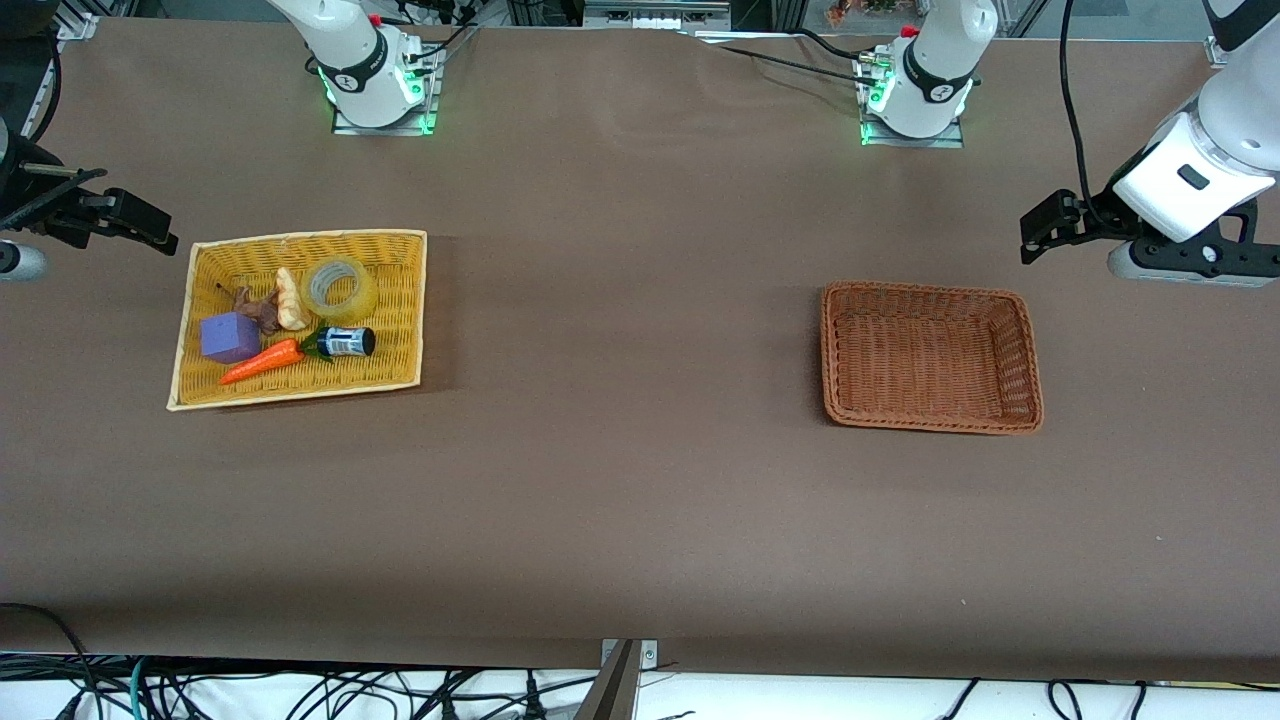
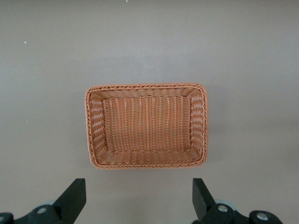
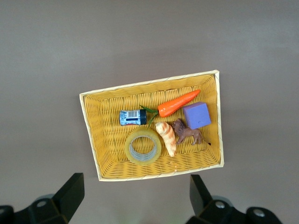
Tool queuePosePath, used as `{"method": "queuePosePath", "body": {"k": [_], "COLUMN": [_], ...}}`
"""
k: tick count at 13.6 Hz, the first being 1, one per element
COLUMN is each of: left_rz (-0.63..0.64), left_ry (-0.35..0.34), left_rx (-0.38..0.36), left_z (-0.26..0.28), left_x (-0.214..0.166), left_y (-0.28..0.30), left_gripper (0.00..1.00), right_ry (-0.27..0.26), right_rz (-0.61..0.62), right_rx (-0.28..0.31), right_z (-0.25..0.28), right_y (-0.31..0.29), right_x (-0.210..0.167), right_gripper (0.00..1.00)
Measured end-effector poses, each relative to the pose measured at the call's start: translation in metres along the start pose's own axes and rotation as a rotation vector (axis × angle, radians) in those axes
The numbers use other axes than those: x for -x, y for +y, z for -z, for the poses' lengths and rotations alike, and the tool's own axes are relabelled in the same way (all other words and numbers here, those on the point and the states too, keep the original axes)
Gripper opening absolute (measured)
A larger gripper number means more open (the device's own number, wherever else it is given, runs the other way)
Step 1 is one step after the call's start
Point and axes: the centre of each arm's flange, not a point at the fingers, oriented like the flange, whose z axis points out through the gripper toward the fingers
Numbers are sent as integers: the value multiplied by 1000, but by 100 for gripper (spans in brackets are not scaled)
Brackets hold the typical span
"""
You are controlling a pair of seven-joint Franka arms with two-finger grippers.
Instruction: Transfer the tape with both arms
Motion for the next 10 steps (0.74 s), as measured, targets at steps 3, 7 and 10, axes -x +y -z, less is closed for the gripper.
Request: {"method": "queuePosePath", "body": {"k": [3,7,10], "left_rz": [0,0,-1], "left_ry": [0,-1,-2], "left_rx": [0,0,0], "left_z": [0,0,0], "left_x": [0,0,0], "left_y": [0,0,0], "left_gripper": [100,100,100], "right_ry": [-1,-3,-4], "right_rz": [0,0,0], "right_rx": [0,0,0], "right_z": [-1,-2,-2], "right_y": [1,0,0], "right_x": [0,-1,-1], "right_gripper": [100,100,100]}}
